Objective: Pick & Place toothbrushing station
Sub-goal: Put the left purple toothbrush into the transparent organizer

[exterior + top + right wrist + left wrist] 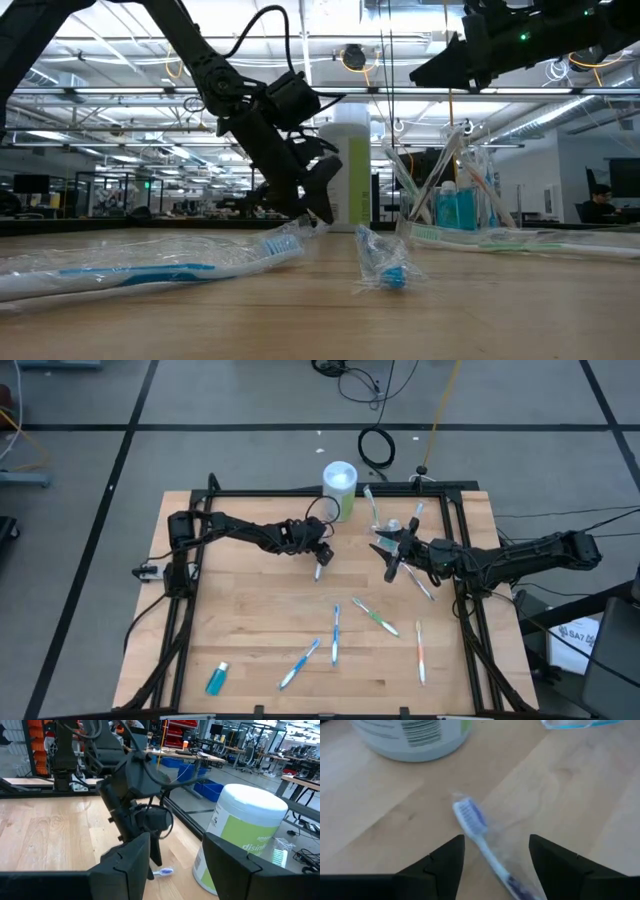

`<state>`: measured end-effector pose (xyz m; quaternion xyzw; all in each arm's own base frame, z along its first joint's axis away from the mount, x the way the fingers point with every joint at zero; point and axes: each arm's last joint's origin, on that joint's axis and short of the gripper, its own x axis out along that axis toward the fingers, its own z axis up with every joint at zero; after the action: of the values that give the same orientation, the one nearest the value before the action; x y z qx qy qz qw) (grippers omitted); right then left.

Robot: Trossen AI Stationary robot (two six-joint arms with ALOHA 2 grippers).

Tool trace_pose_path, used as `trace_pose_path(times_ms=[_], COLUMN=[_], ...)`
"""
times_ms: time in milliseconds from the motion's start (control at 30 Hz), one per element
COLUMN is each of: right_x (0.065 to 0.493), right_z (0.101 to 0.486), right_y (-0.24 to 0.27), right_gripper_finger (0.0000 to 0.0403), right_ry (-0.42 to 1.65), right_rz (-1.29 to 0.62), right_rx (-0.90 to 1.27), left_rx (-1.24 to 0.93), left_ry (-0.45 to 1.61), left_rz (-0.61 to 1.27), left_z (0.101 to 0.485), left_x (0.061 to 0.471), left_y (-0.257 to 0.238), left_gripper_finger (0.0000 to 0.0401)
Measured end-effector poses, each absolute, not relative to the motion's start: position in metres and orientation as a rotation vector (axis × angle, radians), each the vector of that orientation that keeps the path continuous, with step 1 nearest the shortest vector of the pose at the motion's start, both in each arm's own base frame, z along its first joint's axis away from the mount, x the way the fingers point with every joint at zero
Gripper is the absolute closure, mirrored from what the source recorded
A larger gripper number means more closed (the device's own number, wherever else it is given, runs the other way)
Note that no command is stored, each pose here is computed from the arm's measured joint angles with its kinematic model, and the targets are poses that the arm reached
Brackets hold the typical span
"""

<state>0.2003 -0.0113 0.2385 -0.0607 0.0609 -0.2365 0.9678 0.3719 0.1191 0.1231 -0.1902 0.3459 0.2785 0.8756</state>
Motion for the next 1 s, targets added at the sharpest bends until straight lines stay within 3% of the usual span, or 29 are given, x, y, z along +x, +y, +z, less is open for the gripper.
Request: trace_pose_path(times_ms=[333,733,1000], right_x=[0.200,0.200,0.200], right_z=[0.239,0.238,0.236], right_y=[-0.011,-0.011,-0.011], right_gripper_finger=[0.0227,0.0227,0.0227], right_ry=[0.121,0.123,0.144], right_rz=[-0.478,-0.478,-0.477], right_rx=[-0.115,-0.117,-0.121], left_rx=[-0.368,-0.405,-0.407], left_ry=[0.761,0.756,0.700], left_rz=[0.609,0.643,0.581], left_z=[0.112,0.110,0.136], left_x=[0.371,0.370,0.368], left_y=[0.122,0.123,0.121], left_gripper_finger=[0.0220,0.0389,0.0393])
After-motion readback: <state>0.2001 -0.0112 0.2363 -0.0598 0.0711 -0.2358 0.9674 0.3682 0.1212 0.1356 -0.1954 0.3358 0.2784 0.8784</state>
